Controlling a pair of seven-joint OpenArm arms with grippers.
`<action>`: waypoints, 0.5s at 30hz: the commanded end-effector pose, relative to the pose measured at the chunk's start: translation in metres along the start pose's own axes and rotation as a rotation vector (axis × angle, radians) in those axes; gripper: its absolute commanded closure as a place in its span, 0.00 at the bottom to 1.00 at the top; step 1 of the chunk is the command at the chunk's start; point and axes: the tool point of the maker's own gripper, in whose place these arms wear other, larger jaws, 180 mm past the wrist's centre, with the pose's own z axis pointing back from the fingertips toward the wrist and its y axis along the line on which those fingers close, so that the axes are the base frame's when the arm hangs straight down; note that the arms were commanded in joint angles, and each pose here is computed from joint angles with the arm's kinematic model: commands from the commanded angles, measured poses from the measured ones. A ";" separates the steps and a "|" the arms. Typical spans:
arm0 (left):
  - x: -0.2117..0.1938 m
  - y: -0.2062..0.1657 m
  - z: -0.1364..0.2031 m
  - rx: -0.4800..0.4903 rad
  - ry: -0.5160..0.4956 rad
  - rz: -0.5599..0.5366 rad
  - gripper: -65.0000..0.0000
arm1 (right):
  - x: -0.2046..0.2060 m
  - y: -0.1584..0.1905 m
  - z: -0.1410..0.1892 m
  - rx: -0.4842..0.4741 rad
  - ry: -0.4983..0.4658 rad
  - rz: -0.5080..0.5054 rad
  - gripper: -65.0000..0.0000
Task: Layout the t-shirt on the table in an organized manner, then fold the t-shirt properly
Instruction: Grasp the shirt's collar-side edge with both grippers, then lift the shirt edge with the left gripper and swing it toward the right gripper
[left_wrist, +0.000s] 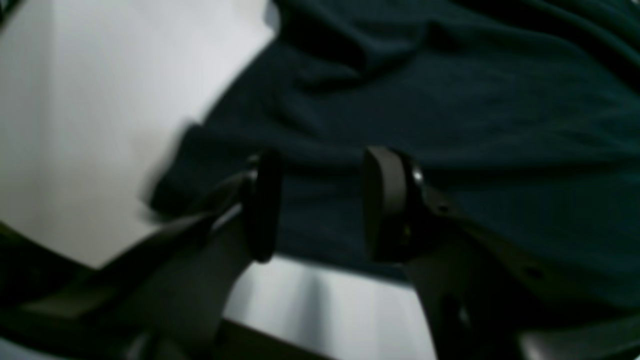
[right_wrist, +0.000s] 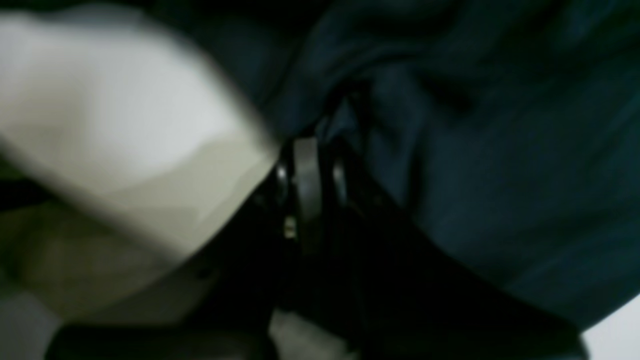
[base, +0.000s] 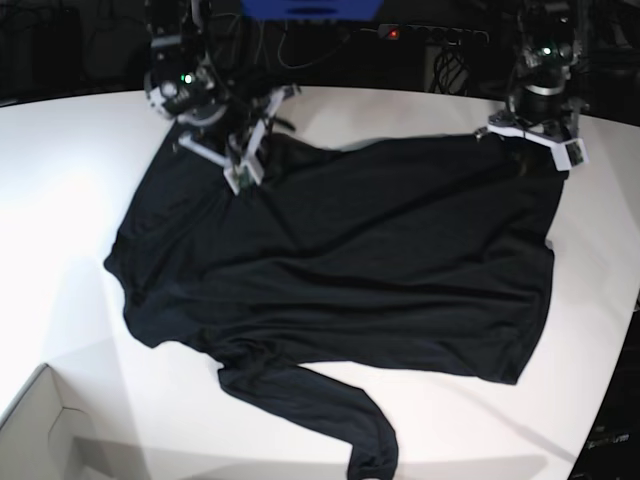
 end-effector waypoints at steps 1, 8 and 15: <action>0.015 -0.003 0.005 -0.020 -0.050 0.008 0.60 | 0.031 -0.004 0.003 -0.003 -0.092 0.011 1.00; -0.006 -0.065 0.022 -0.214 0.021 0.074 0.60 | 0.116 -0.038 0.009 -0.074 -0.249 0.088 1.00; -0.046 -0.167 0.024 -0.508 0.139 -0.001 0.59 | 0.158 -0.052 0.003 -0.089 -0.298 0.109 1.00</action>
